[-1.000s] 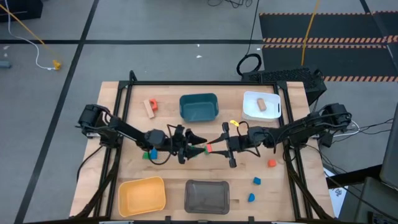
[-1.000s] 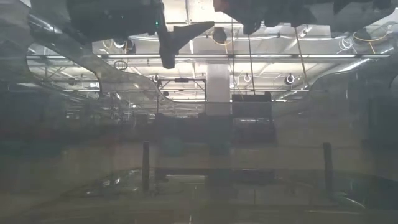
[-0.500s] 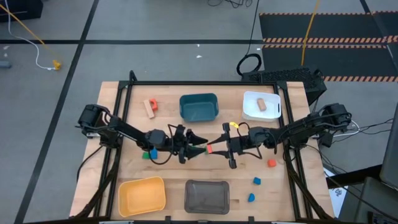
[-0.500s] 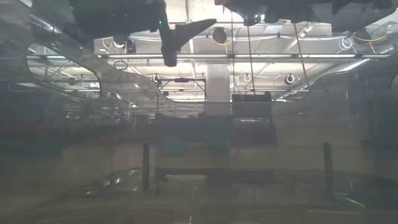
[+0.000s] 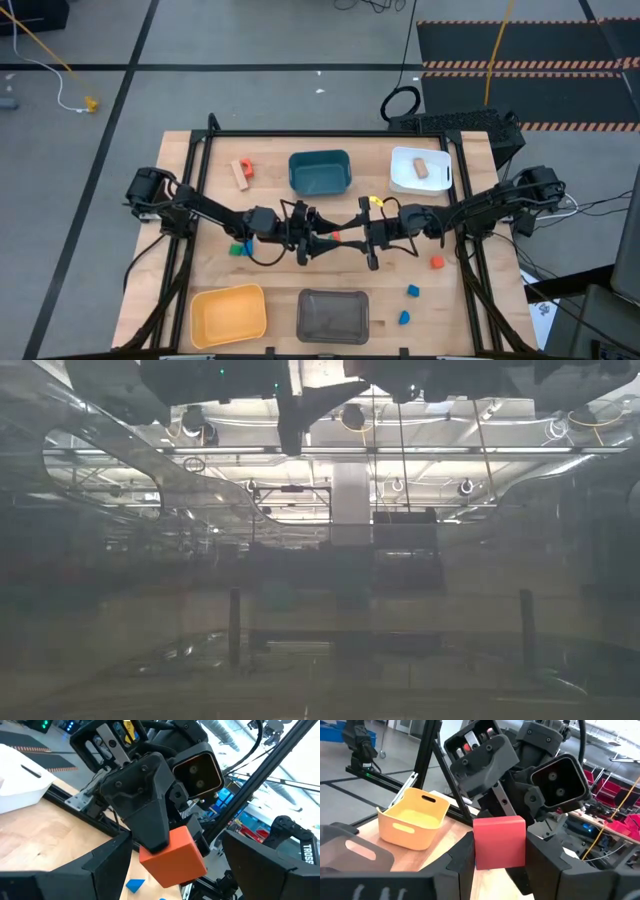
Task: Sort & place blocks by color
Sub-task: Put the bottom right orange block into the yellow bin, then put the bottom orange block into the yellow bin
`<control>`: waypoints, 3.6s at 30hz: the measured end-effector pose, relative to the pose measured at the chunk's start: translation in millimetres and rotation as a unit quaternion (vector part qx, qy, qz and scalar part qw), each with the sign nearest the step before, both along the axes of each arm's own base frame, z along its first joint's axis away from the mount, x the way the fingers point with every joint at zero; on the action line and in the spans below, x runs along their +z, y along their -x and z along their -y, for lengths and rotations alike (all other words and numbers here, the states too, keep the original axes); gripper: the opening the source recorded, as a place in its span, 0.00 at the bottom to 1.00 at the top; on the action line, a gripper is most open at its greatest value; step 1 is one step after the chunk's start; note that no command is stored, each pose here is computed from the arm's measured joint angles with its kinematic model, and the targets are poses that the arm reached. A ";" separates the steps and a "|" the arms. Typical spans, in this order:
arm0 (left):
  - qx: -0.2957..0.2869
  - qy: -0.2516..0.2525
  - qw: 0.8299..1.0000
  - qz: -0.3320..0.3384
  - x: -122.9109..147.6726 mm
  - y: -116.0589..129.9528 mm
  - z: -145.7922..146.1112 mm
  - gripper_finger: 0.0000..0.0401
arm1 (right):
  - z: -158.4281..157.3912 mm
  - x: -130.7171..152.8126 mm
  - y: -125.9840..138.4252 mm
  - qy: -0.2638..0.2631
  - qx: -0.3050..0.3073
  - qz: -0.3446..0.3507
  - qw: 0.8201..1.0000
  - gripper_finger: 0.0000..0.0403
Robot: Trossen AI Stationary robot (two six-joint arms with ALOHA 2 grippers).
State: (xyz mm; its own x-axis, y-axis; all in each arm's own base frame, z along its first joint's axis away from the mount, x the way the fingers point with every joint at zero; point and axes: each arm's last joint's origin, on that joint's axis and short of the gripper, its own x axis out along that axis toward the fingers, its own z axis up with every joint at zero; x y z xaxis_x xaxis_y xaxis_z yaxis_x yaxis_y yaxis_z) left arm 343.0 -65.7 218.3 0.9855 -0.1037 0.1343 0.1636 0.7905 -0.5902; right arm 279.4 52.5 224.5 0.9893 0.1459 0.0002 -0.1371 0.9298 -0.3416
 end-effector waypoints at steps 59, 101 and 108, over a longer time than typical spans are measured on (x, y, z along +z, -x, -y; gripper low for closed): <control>-0.220 0.111 0.954 -0.170 -2.3 13.8 1.3 0.35 | -0.3 7.2 67.5 -0.271 -0.141 -0.239 0.922 0.59; -0.034 0.270 0.661 -0.699 -15.5 178.3 108.7 0.46 | -0.7 5.0 69.2 -0.263 -0.146 -0.250 0.920 0.59; -0.040 0.279 0.665 -0.691 -15.8 174.3 110.3 0.47 | -0.6 4.5 69.4 -0.268 -0.149 -0.252 0.918 0.59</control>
